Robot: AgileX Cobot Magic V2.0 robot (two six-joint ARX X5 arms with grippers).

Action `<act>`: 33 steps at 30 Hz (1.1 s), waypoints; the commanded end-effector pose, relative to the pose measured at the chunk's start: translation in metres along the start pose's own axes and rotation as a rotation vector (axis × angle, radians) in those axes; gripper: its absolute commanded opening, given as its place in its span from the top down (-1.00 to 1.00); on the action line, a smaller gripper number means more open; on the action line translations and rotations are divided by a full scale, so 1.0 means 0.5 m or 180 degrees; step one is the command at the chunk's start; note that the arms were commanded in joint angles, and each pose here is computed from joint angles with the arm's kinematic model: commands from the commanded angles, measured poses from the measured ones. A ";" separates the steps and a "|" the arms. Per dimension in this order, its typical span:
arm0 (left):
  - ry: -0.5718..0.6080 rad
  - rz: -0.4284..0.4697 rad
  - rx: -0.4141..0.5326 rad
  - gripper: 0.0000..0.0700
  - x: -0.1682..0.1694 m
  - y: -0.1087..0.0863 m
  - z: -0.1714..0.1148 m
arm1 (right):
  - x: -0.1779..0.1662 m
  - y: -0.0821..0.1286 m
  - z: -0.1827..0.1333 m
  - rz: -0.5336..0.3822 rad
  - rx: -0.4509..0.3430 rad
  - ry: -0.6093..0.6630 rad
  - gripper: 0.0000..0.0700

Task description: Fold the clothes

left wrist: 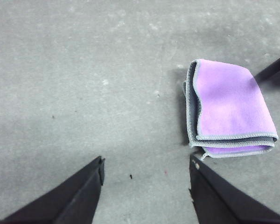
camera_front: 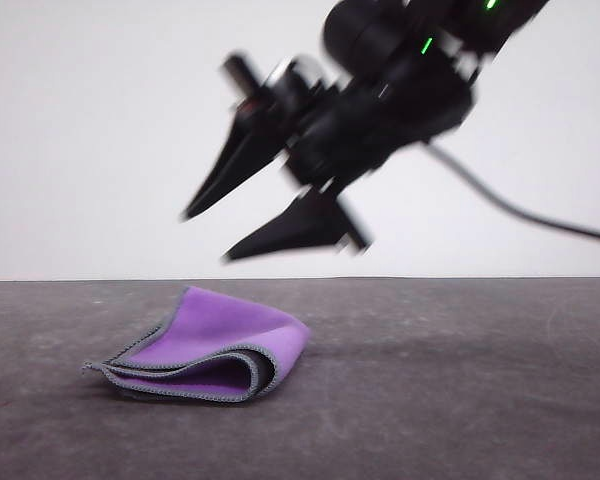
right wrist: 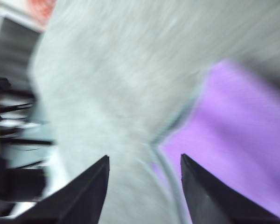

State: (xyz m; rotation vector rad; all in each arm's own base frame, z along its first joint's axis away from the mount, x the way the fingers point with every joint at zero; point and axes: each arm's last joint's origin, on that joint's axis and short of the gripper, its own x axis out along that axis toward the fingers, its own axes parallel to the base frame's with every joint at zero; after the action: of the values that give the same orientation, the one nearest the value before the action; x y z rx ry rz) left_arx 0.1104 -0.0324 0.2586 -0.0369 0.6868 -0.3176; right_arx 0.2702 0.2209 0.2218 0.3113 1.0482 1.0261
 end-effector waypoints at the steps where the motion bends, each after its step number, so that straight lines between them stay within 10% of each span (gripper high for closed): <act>1: -0.0046 -0.0010 0.0020 -0.01 -0.002 -0.001 0.006 | -0.024 0.015 -0.001 -0.0252 -0.0546 0.0032 0.12; 8: -0.0046 -0.0010 0.0021 -0.01 -0.002 -0.001 0.006 | -0.168 0.037 -0.014 -0.0765 -0.0872 -0.0251 0.12; 20: -0.0041 -0.0010 0.0029 -0.01 -0.002 -0.001 0.006 | -0.395 0.014 -0.088 -0.1548 -0.0666 -0.1073 0.12; 33: -0.0044 -0.0010 0.0028 -0.01 -0.002 -0.001 0.006 | -0.420 -0.052 -0.243 -0.2316 -0.0113 -0.1433 0.20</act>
State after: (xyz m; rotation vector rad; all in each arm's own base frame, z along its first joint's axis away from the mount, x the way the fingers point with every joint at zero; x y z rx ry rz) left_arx 0.1104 -0.0324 0.2586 -0.0369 0.6868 -0.3176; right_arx 0.1610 0.0076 0.2636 0.0929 0.6528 0.3101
